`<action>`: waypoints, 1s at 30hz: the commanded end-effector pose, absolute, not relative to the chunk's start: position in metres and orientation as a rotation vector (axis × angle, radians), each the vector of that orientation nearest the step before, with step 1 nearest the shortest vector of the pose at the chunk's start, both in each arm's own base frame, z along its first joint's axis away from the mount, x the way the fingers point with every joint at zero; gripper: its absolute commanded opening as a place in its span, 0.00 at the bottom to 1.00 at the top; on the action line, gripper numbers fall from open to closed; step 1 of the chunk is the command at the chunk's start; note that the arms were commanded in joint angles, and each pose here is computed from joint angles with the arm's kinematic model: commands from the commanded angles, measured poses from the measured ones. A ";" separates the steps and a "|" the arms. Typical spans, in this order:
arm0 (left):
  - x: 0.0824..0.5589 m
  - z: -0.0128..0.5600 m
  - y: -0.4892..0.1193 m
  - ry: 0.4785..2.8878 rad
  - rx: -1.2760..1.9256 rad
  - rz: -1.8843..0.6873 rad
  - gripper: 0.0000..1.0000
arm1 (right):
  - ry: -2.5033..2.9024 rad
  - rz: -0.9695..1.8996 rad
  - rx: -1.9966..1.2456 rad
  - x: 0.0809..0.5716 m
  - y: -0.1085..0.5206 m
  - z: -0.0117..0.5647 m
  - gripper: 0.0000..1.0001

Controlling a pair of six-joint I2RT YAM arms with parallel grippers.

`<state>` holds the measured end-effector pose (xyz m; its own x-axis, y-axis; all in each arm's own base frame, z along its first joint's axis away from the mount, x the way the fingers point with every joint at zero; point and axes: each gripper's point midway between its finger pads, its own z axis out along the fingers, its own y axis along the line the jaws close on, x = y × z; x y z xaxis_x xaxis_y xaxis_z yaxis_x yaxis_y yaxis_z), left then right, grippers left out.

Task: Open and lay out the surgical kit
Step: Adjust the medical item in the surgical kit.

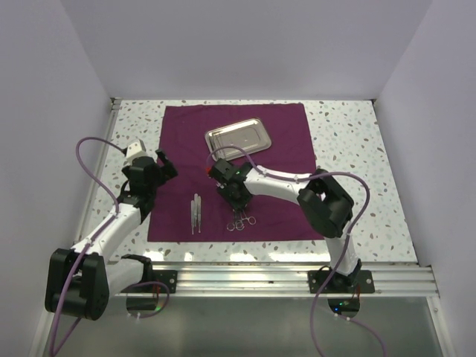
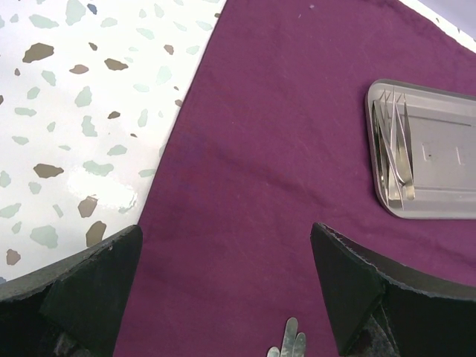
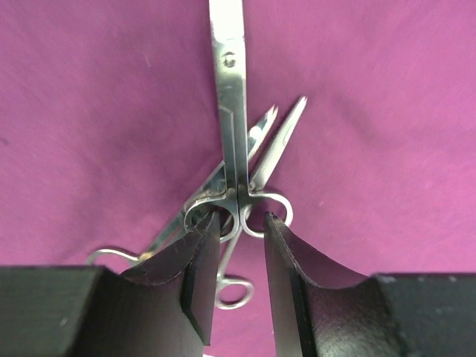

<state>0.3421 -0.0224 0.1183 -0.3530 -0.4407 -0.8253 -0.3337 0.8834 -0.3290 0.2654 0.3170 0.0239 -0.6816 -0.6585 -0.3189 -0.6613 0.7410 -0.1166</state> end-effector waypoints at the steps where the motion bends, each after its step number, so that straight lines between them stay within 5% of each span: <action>1: 0.351 0.133 -0.023 1.908 -0.568 -0.164 1.00 | 2.629 0.037 -0.975 0.251 0.312 0.026 0.34; 17: 0.352 0.131 -0.026 1.914 -0.564 -0.177 1.00 | 2.638 0.179 -0.932 0.187 0.316 0.046 0.36; 22: 0.354 0.130 -0.026 1.923 -0.560 -0.175 0.99 | 2.584 0.071 -0.874 0.204 0.309 0.056 0.65; 30: 0.378 0.154 -0.065 1.902 -0.409 -0.298 0.99 | 2.382 -0.031 -0.661 0.239 0.290 0.126 0.70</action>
